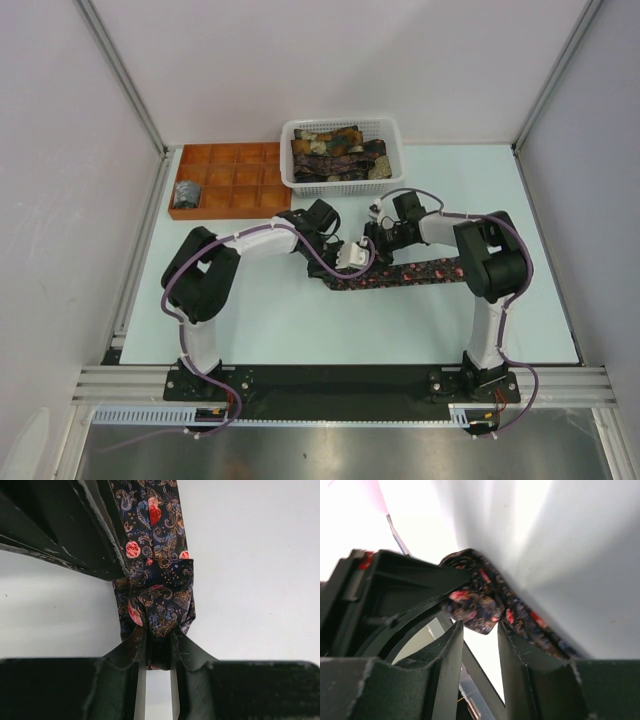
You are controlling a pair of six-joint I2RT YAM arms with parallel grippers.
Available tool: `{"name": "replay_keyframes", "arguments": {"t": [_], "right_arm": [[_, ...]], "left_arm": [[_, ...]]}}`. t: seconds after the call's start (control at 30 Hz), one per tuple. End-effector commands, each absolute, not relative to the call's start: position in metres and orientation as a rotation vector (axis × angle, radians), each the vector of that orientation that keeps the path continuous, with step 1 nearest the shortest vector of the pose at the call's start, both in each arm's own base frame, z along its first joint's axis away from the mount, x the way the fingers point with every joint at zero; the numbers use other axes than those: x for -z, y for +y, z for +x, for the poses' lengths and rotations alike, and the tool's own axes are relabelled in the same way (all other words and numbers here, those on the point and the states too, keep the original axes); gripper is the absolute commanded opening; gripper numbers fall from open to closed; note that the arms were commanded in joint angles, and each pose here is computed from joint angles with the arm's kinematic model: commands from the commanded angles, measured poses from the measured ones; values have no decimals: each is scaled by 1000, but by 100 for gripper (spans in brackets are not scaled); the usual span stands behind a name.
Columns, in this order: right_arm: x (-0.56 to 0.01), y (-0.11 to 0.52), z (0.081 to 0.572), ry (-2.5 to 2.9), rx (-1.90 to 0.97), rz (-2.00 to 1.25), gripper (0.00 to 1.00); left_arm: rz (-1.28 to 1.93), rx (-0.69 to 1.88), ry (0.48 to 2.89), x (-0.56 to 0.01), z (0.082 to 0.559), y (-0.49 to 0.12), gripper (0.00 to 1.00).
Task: Roll the ties
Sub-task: Roll the tie at the center of the board.
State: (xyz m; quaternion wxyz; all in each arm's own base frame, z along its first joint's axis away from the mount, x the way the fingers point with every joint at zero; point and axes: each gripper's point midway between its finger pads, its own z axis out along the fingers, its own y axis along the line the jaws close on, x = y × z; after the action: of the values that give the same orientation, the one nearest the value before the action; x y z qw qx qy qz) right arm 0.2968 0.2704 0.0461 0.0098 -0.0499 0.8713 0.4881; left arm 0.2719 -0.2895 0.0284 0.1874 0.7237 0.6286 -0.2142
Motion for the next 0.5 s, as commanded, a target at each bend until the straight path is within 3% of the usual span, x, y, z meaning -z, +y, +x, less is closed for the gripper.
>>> {"name": "replay_keyframes", "arguments": {"t": [0.0, 0.2, 0.47], "right_arm": [[-73, 276, 296, 2665, -1545, -231, 39], [-72, 298, 289, 2685, -1623, -195, 47], [-51, 308, 296, 2726, -1621, -155, 40]], "left_arm": [[2069, 545, 1816, -29, 270, -269, 12], [2015, 541, 1833, -35, 279, -278, 15], [2012, 532, 1828, -36, 280, -281, 16]]}}
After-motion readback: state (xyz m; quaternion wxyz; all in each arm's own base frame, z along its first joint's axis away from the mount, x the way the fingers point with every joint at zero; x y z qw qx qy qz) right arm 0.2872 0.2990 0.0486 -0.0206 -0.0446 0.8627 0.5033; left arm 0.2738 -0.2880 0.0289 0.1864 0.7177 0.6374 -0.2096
